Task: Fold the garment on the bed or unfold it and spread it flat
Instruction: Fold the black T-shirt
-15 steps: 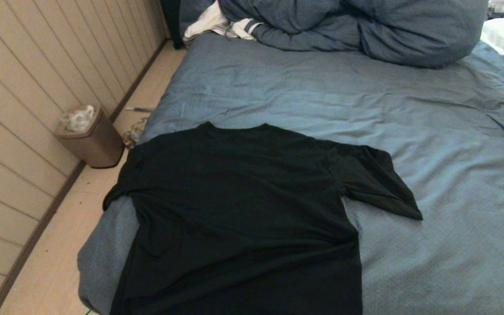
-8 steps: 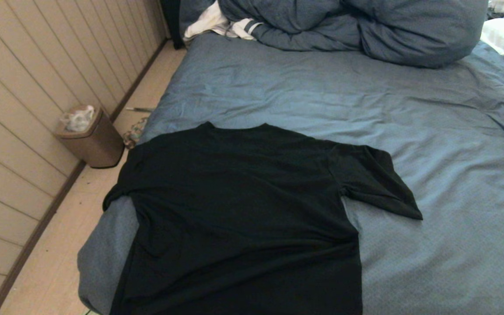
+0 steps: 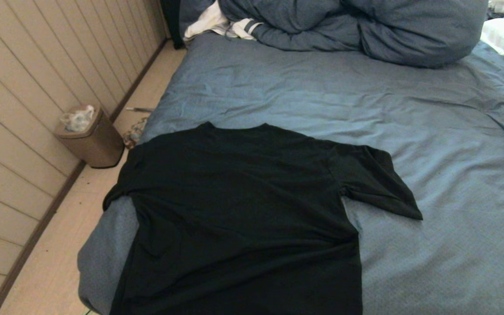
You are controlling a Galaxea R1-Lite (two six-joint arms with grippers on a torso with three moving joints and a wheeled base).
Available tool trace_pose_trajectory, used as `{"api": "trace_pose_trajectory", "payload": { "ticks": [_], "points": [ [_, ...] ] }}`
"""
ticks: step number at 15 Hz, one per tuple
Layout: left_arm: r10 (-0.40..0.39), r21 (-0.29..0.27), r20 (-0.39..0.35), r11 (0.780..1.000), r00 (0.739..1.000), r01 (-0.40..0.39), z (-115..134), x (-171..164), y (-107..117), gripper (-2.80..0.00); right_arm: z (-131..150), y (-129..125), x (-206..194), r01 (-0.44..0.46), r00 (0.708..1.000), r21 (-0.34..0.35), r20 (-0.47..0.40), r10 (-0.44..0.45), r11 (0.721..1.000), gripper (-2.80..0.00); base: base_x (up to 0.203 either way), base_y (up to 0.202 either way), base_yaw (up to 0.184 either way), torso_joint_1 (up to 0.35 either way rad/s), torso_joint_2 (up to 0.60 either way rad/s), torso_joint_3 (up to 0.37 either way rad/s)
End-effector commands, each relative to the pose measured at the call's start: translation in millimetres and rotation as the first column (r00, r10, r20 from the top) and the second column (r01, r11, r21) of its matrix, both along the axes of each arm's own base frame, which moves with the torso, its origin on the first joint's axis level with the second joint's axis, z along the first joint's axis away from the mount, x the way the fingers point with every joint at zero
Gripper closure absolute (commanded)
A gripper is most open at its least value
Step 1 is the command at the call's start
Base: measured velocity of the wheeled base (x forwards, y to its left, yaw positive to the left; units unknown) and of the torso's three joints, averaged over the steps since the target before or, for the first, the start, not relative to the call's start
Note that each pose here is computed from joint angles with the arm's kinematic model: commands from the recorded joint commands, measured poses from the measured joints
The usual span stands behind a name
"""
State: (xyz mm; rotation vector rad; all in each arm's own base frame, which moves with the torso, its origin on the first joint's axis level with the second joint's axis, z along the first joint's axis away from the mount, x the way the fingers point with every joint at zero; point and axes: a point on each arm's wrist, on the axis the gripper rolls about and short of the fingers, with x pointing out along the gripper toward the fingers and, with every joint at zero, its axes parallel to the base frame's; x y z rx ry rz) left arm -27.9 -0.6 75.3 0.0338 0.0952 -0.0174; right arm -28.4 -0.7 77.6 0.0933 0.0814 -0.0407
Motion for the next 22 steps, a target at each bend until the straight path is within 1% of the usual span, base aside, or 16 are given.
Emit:
{"api": "trace_pose_trajectory", "payload": {
  "ticks": [1, 11, 22],
  "points": [
    [0.0, 0.0, 0.002, 1.0, 1.0, 0.0, 0.0, -0.1, 0.0, 0.0, 0.0, 0.0, 0.1, 0.0, 1.0, 0.0, -0.003, 0.0, 1.0, 0.0, 0.0, 0.0, 0.0, 0.0, 0.0, 0.0],
    [-0.001, -0.001, 0.001, 1.0, 1.0, 0.001, 0.1, 0.0, 0.0, 0.0, -0.1, 0.0, 0.0, 0.0, 1.0, 0.0, -0.001, 0.0, 1.0, 0.0, 0.0, 0.0, 0.0, 0.0, 0.0, 0.0],
    [0.011, -0.017, 0.002, 1.0, 1.0, -0.011, 0.0, -0.1, 0.2, 0.0, 0.0, 0.0, 0.1, 0.0, 1.0, 0.0, -0.003, 0.0, 1.0, 0.0, 0.0, 0.0, 0.0, 0.0, 0.0, 0.0]
  ]
}}
